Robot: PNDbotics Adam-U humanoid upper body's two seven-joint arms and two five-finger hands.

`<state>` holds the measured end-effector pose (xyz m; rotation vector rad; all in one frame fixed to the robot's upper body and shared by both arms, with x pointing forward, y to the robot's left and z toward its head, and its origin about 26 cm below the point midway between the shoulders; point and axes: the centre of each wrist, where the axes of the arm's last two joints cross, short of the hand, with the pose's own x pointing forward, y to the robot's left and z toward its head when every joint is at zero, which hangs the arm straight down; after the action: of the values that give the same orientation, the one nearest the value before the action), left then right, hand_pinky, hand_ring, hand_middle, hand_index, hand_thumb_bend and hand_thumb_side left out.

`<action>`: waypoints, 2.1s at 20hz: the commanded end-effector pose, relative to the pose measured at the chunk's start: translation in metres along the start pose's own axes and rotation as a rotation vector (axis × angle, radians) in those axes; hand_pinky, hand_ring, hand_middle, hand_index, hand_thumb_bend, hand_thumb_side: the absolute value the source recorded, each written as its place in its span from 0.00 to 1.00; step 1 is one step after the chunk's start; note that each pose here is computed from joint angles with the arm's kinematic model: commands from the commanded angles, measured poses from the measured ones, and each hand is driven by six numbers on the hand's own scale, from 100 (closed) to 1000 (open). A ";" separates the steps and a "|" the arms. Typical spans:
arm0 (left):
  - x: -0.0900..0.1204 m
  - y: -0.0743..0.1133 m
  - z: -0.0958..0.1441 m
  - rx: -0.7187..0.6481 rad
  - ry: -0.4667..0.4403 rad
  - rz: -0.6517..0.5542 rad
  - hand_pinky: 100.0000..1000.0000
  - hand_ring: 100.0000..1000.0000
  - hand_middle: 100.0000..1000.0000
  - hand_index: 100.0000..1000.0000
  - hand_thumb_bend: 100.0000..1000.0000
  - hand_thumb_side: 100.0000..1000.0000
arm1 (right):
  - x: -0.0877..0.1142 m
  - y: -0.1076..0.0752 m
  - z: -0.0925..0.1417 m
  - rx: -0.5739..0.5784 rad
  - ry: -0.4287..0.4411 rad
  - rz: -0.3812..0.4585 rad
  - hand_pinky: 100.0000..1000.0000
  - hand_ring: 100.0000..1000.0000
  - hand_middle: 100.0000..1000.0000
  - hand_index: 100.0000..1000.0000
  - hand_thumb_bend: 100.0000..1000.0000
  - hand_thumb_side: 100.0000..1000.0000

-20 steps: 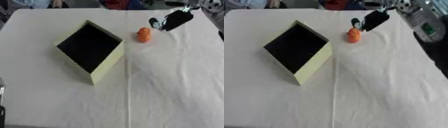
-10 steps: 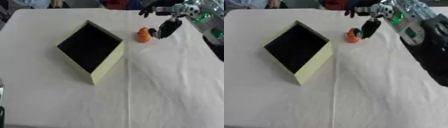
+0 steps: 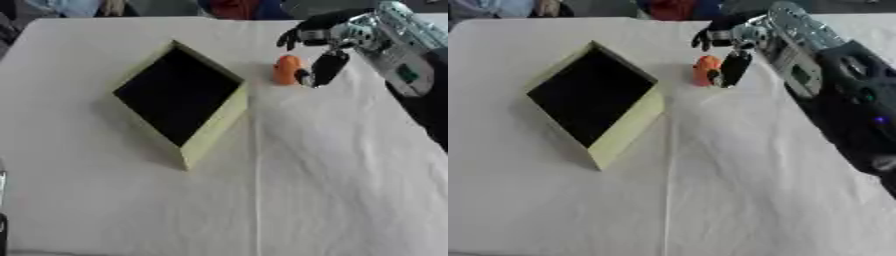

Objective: Pick up objects on the table and place them in the box.

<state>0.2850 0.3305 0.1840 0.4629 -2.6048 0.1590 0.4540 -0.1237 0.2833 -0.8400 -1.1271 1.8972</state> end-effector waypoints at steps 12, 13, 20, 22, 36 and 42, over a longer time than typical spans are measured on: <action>0.006 -0.001 -0.006 -0.020 -0.027 0.012 0.58 0.62 0.69 0.73 0.00 0.61 | -0.008 -0.003 -0.010 -0.086 0.087 0.046 0.98 1.00 0.89 1.00 0.00 0.10; 0.006 -0.002 -0.006 -0.019 -0.025 0.013 0.58 0.62 0.69 0.73 0.00 0.62 | -0.008 -0.005 -0.010 -0.099 0.092 0.042 0.99 1.00 0.88 1.00 0.00 0.18; 0.006 -0.003 -0.005 -0.020 -0.021 0.023 0.57 0.62 0.69 0.73 0.00 0.62 | -0.010 0.006 -0.028 -0.112 0.149 0.026 0.99 1.00 0.87 1.00 0.00 0.24; 0.005 -0.004 -0.005 -0.020 -0.019 0.025 0.57 0.62 0.69 0.73 0.00 0.62 | -0.015 0.011 -0.034 -0.106 0.172 0.017 0.99 1.00 0.87 1.00 0.00 0.24; 0.005 -0.006 -0.004 -0.027 -0.012 0.038 0.57 0.62 0.69 0.73 0.00 0.62 | -0.023 0.033 -0.056 -0.149 0.234 0.006 0.92 0.91 0.60 0.78 0.00 0.25; 0.005 -0.006 -0.005 -0.030 -0.014 0.040 0.57 0.62 0.69 0.73 0.00 0.62 | -0.011 0.011 -0.042 -0.336 0.229 -0.017 0.83 0.82 0.45 0.63 0.00 0.06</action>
<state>0.2867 0.3245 0.1824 0.4069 -2.5957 0.1453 0.4940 -0.1197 0.2395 -1.1499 -1.2554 1.6100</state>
